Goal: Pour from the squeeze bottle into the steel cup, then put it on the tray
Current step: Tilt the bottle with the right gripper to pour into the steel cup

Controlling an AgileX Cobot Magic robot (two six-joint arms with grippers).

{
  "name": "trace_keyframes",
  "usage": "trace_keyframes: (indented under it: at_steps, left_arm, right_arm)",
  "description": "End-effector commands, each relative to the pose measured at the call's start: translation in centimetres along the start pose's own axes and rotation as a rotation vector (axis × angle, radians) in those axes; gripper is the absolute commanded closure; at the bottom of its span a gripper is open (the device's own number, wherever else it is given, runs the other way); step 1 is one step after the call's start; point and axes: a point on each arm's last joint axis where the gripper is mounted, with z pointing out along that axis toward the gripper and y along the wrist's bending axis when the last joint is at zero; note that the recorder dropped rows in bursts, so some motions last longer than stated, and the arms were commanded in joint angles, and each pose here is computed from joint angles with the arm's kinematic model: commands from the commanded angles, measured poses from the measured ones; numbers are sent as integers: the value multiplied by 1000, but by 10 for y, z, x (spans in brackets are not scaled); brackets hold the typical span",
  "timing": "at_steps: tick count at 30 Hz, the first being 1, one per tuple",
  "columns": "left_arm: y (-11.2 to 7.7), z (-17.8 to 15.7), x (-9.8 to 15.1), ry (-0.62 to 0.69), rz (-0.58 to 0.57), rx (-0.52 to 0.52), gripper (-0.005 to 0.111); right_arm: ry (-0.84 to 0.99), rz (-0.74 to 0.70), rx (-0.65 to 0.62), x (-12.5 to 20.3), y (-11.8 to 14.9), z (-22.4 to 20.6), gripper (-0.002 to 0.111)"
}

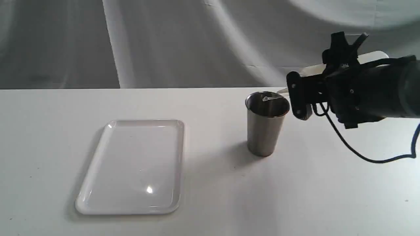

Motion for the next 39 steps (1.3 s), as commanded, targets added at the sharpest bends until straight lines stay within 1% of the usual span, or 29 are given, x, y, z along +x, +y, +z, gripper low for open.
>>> trace_keyframes:
  at_steps: [1, 6, 8, 13, 19, 24, 28, 39]
  left_arm:
    - [0, 0, 1, -2, -6, 0, 98]
    - [0, 0, 1, -2, -6, 0, 98]
    - [0, 0, 1, -2, -4, 0, 98]
    - [0, 0, 1, -2, -4, 0, 98]
    - [0, 0, 1, -2, -7, 0, 98]
    - [0, 0, 1, -2, -7, 0, 98]
    - [0, 0, 1, -2, -7, 0, 98]
    - [0, 0, 1, -2, -5, 0, 98]
  right_arm:
    - [35, -1, 59, 4, -17, -5, 64]
    - [55, 20, 104, 5, -35, -7, 64]
    - [53, -4, 105, 4, -35, -8, 64]
    - [55, -10, 105, 4, -35, -8, 64]
    - [63, -106, 102, 4, -35, -8, 64]
    - [63, -113, 102, 4, -35, -8, 64]
    - [65, -156, 100, 4, -35, -8, 64]
    - [69, -200, 99, 4, -35, -8, 64]
